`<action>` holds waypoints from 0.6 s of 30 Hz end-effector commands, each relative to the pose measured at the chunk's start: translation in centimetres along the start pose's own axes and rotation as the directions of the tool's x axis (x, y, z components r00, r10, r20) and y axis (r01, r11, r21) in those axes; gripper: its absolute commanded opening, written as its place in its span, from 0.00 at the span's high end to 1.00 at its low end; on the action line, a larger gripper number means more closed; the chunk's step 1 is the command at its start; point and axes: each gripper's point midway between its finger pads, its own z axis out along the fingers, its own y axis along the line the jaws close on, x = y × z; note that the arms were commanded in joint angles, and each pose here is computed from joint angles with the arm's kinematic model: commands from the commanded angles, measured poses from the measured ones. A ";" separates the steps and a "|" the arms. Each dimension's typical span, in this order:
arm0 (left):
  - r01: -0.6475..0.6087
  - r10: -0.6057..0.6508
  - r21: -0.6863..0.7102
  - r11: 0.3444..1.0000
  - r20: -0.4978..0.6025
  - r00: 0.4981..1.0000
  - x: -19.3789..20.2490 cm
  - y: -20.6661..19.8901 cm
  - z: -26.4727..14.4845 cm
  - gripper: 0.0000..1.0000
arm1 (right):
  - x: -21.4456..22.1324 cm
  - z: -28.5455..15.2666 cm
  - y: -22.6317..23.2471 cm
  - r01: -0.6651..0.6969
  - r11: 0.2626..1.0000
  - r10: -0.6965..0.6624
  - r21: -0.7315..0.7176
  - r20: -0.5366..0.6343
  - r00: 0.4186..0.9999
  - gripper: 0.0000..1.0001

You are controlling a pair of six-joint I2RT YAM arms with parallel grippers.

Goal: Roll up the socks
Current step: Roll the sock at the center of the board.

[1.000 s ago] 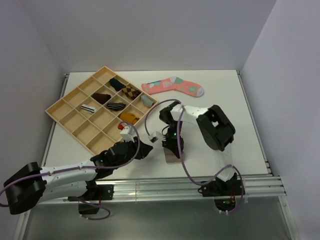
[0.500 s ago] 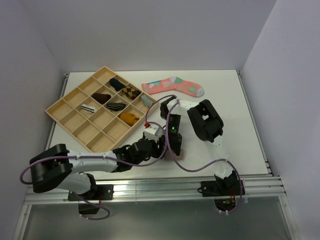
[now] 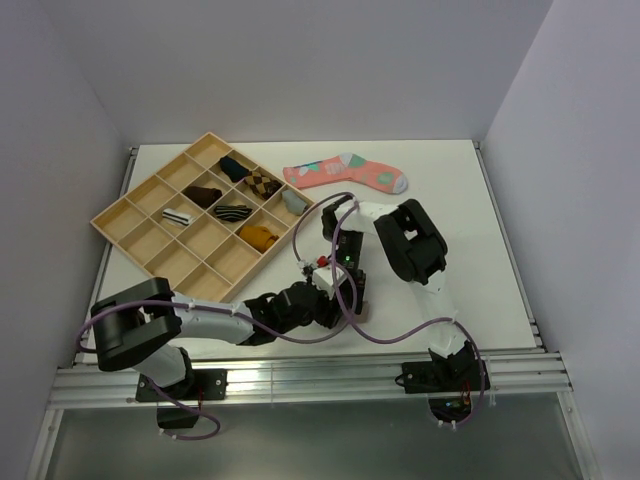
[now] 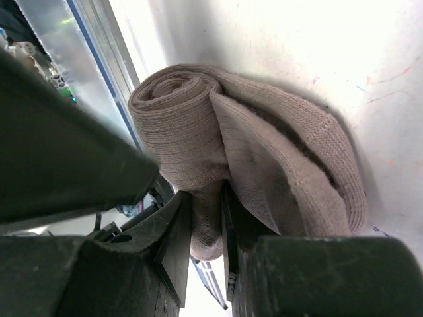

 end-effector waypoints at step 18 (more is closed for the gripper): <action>0.010 -0.007 0.184 0.983 -0.019 1.000 2.2 -3.5 2.0 0.53 | -0.6 0.3 -4.3 0.061 0.988 -0.063 0.142 0.008 0.998 0.88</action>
